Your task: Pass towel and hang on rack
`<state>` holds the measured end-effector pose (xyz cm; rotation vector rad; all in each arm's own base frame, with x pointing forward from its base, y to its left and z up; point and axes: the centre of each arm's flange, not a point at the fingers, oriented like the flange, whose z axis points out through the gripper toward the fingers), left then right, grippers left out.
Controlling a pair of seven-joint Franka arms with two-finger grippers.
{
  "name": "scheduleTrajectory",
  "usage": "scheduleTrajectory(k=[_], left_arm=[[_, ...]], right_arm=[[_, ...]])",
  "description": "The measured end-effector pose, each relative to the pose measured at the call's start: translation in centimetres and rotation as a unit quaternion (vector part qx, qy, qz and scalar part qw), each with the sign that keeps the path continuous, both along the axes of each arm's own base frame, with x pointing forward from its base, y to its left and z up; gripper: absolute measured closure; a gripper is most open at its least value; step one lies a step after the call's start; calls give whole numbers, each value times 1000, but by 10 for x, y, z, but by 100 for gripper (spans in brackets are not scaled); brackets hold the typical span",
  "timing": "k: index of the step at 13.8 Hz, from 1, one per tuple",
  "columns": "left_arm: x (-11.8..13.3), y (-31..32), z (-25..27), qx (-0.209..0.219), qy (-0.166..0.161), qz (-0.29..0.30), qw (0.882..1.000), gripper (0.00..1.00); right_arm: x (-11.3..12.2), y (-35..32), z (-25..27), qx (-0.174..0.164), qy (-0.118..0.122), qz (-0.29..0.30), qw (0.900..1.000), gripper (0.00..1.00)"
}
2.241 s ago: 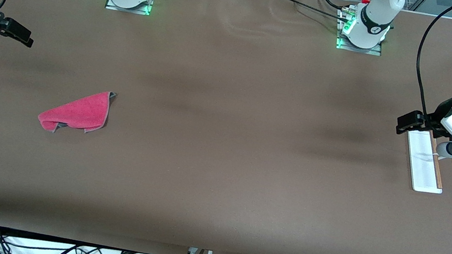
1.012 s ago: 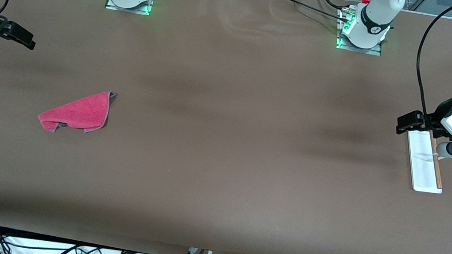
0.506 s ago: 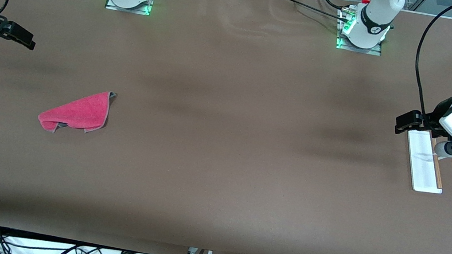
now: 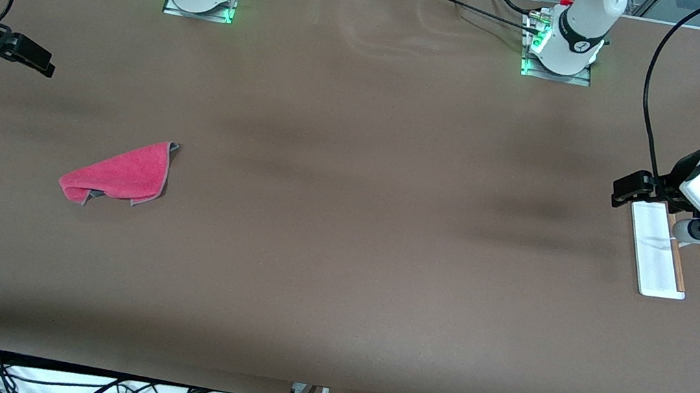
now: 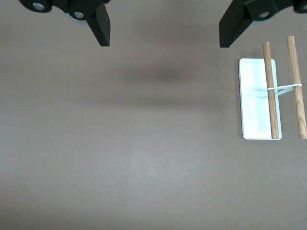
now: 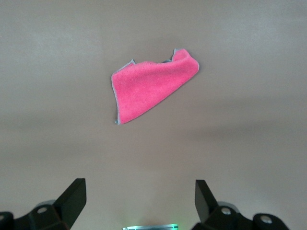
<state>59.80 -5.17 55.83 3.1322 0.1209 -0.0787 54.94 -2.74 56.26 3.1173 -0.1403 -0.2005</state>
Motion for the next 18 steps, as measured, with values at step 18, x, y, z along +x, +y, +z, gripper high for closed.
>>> scheduleTrajectory(k=[18], left_arm=[[0, -1, -3, 0, 5, -1, 1000, 0]], right_arm=[[136, -55, -245, -24, 25, 234, 972, 0]])
